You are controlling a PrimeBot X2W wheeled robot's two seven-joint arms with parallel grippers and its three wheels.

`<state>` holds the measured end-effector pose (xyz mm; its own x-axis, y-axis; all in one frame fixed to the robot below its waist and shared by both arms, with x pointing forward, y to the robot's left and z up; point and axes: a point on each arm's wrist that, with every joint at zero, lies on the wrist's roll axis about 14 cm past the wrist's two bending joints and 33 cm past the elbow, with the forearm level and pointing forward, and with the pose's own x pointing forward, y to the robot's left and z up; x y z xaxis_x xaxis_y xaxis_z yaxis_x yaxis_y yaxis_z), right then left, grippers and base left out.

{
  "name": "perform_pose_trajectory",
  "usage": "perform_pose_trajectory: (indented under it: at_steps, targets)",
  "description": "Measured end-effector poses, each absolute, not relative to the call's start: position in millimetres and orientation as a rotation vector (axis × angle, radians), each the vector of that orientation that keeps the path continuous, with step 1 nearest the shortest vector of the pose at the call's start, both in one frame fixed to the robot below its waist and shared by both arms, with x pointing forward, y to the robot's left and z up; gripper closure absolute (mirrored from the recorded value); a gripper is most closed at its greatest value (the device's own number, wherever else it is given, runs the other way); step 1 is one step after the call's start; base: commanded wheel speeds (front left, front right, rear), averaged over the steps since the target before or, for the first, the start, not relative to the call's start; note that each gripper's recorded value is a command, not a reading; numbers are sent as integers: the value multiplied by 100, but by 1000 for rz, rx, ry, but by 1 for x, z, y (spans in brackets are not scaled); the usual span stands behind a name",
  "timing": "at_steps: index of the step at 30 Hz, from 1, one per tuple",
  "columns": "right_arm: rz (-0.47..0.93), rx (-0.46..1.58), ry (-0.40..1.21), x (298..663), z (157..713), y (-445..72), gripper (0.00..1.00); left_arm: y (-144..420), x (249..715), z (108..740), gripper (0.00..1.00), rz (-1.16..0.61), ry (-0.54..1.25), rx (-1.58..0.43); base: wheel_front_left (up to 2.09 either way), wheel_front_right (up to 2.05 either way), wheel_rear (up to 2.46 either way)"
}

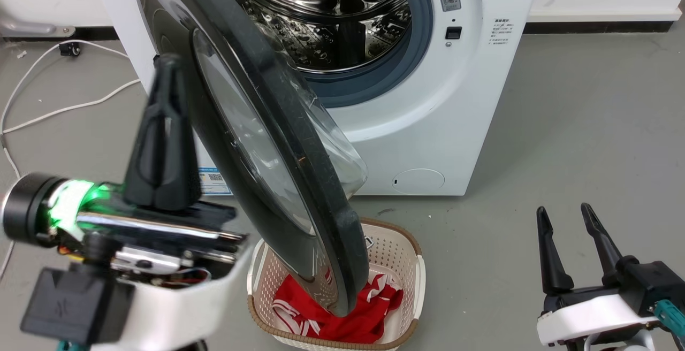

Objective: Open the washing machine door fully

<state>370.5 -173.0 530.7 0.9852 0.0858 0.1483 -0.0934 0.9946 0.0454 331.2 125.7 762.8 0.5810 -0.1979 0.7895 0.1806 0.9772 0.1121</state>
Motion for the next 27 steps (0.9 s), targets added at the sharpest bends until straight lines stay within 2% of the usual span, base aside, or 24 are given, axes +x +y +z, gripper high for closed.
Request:
perform_pose_trajectory:
  at_steps: [5,6,12,21,27]
  targets:
    - [92,55,-143,373,530,-172,0,84,315,776,100,-395,-980,-47,0,0,0]
    - [90,58,-138,372,529,-173,0,56,313,761,100,-503,-919,-110,0,0,0]
    - [88,65,-126,371,526,-173,0,13,316,705,100,-654,-654,-220,0,0,0]
    - [96,75,-106,374,520,-170,0,-3,325,594,100,-682,-194,-203,0,0,0]
    - [100,82,-95,375,516,-168,0,0,337,569,100,-644,-113,-174,0,0,0]
